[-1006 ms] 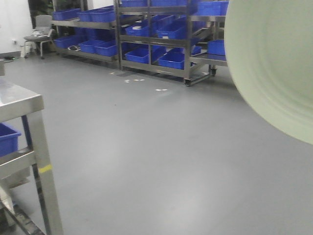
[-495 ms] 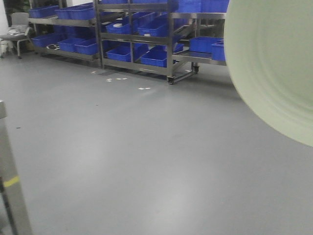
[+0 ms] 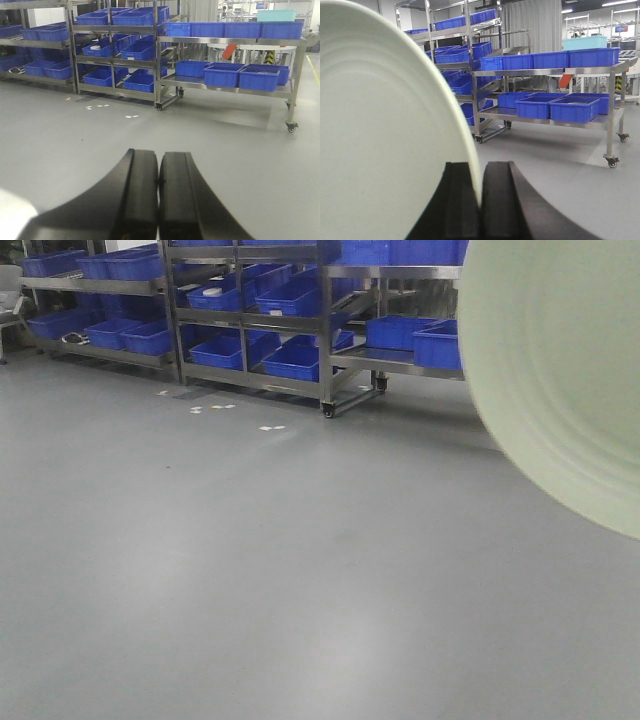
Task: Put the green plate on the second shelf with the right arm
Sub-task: 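Drive the base away from the table while holding the plate, then drive the base toward the shelving rack of blue bins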
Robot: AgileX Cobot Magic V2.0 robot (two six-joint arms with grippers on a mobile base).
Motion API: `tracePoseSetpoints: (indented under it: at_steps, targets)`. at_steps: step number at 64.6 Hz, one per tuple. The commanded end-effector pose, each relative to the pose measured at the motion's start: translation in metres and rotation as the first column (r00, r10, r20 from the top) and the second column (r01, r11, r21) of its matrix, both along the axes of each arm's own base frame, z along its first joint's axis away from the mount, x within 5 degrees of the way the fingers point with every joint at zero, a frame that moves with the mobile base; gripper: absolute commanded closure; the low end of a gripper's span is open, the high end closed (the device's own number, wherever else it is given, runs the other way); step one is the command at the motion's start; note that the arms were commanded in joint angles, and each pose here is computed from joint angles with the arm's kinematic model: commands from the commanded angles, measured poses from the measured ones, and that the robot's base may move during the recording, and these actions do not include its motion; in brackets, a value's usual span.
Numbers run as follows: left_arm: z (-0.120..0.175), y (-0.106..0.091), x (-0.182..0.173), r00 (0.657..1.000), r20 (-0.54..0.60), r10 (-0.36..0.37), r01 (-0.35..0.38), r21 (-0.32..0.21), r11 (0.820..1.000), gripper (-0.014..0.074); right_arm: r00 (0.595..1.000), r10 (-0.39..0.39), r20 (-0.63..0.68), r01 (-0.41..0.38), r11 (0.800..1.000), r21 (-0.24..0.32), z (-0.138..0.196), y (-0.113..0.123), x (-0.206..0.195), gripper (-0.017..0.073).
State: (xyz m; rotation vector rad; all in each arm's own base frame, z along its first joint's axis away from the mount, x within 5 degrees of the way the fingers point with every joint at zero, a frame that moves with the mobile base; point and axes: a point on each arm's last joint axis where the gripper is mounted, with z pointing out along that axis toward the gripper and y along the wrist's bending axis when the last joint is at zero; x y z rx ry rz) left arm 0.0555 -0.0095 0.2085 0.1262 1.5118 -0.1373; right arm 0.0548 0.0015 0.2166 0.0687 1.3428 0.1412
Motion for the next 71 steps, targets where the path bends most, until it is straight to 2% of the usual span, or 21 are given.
tracePoseSetpoints:
  at_steps: [1, 71]
  targets:
    - [-0.0045, 0.0001, -0.0002, 0.998, 0.064, 0.000, 0.001, -0.016, 1.000, 0.0463, 0.986, -0.010, 0.169, 0.008, 1.000, 0.011, 0.0229, -0.0010, -0.0077, 0.0503]
    - [-0.0045, 0.0001, -0.0002, 0.998, 0.064, 0.000, 0.001, -0.016, 1.000, 0.0463, 0.986, -0.010, 0.169, 0.008, 1.000, 0.011, 0.0229, -0.0010, -0.0077, 0.0503]
